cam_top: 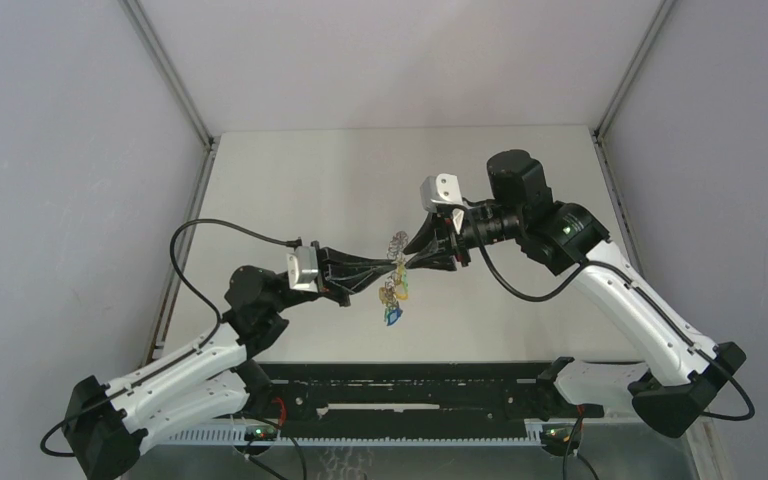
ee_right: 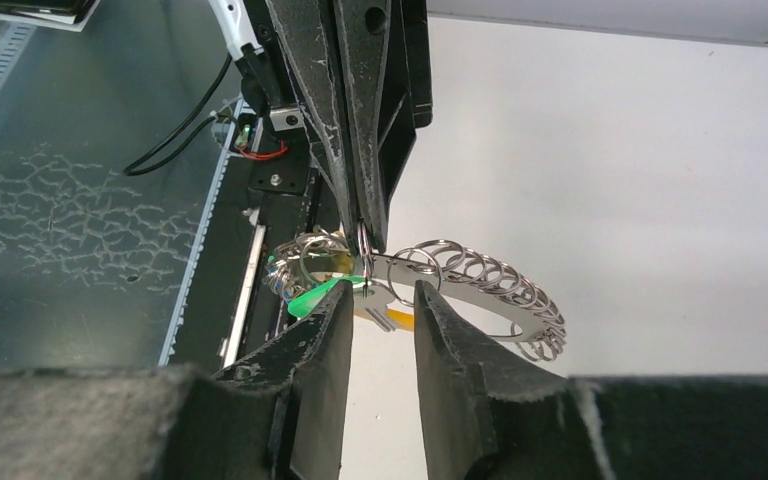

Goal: Put the keys on the keyring

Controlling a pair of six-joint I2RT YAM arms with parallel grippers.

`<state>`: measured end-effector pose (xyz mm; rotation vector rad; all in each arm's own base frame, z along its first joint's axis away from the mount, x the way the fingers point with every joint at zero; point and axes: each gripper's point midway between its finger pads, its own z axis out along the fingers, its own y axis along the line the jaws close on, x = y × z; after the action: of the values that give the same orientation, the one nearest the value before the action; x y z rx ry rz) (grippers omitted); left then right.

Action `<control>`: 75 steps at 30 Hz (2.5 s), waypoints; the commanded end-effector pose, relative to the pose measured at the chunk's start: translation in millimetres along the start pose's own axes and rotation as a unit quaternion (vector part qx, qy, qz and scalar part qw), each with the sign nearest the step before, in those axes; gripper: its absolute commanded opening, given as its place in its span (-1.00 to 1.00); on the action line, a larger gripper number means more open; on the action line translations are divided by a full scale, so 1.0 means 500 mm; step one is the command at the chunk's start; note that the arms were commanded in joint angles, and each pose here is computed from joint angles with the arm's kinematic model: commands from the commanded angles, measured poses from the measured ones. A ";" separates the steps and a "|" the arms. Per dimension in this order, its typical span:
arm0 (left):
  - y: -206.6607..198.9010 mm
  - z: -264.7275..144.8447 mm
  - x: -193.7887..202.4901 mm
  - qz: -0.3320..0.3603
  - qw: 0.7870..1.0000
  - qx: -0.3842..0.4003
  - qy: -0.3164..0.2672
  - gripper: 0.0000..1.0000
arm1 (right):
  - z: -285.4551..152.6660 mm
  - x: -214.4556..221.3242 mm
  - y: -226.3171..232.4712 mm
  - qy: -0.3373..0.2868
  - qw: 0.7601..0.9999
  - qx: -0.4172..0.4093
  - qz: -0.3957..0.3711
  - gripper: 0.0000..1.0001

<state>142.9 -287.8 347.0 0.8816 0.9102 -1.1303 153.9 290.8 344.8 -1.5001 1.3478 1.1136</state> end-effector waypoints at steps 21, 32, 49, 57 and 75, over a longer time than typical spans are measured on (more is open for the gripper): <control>-0.002 0.013 -0.066 0.022 0.999 0.006 -0.039 -0.99 | 0.005 -0.031 0.018 0.002 0.999 -0.021 -0.043 -0.81; 0.014 0.006 -0.082 0.030 0.998 -0.023 -0.054 -1.00 | -0.002 -0.013 0.018 0.019 0.999 -0.010 -0.036 -1.00; 0.029 -0.014 -0.120 0.032 0.992 -0.065 -0.099 -1.00 | 0.005 0.005 0.013 0.024 1.000 -0.004 -0.010 -1.00; 0.019 -0.020 -0.138 0.031 0.991 -0.057 -0.118 -1.00 | 0.019 0.015 0.000 0.029 0.999 0.000 0.020 -1.00; 0.028 -0.017 -0.093 0.002 0.994 -0.066 -0.082 -1.00 | -0.038 -0.100 -0.015 -0.134 0.980 0.127 -0.068 -0.36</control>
<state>148.2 -263.2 387.9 0.6888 0.8501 -1.0967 146.7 280.2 355.5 -1.3404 1.2600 0.9924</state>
